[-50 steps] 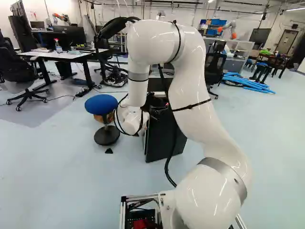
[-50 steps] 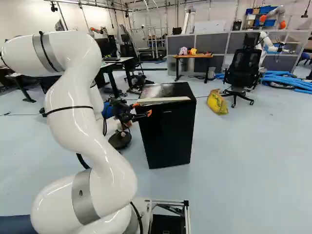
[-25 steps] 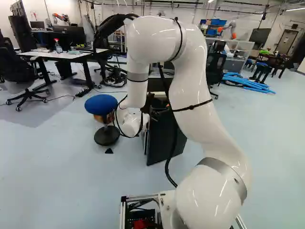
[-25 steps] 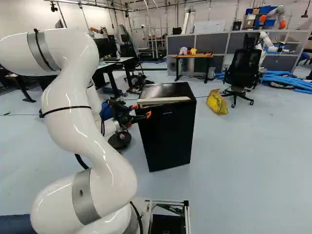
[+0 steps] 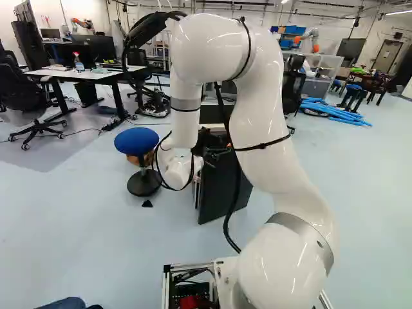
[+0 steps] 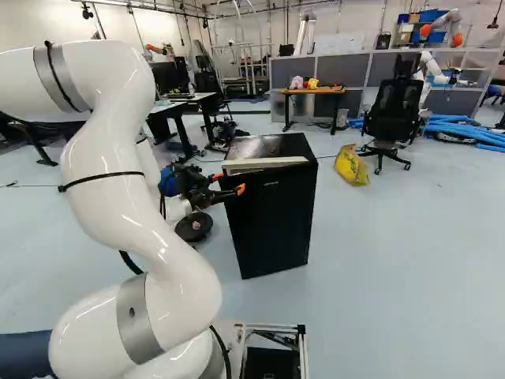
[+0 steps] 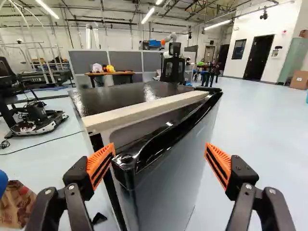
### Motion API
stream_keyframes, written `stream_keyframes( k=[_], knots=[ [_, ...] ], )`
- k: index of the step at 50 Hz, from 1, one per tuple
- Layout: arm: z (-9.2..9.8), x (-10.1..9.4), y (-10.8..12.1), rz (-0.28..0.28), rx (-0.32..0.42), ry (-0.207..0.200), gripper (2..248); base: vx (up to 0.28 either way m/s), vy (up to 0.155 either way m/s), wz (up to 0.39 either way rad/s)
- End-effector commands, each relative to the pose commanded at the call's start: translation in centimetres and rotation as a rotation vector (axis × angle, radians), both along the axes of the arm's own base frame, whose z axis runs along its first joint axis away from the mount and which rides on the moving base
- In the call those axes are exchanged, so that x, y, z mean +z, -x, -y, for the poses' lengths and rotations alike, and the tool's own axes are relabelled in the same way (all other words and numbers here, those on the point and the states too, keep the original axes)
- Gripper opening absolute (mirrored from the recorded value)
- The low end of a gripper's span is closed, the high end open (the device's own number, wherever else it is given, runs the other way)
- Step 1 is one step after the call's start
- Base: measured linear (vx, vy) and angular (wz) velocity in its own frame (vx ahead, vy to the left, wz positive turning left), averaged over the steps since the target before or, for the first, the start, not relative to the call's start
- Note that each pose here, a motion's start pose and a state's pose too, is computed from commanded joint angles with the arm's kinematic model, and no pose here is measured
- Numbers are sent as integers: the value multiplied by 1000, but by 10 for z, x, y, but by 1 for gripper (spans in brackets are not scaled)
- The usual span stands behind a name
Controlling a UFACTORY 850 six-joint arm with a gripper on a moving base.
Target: Grab a drink from the fridge
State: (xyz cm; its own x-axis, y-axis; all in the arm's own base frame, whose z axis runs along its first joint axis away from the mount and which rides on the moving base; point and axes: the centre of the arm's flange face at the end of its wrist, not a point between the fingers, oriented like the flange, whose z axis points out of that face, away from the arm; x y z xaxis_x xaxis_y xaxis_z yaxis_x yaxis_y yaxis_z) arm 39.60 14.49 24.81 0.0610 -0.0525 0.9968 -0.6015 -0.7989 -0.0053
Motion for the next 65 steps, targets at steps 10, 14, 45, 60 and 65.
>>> stream_keyframes(
  k=[10, 14, 45, 60, 65],
  knots=[
    [4, 1, 10, -10, -20, 6, 247, 0, 0, 0],
    [5, 1, 15, -14, -29, 9, 247, 0, 0, 0],
    [19, 4, 58, -54, -97, 40, 247, 0, 0, 0],
    [27, 5, 82, -75, -130, 61, 247, 0, 0, 0],
    [30, 6, 91, -83, -140, 69, 247, 0, 0, 0]
  ],
)
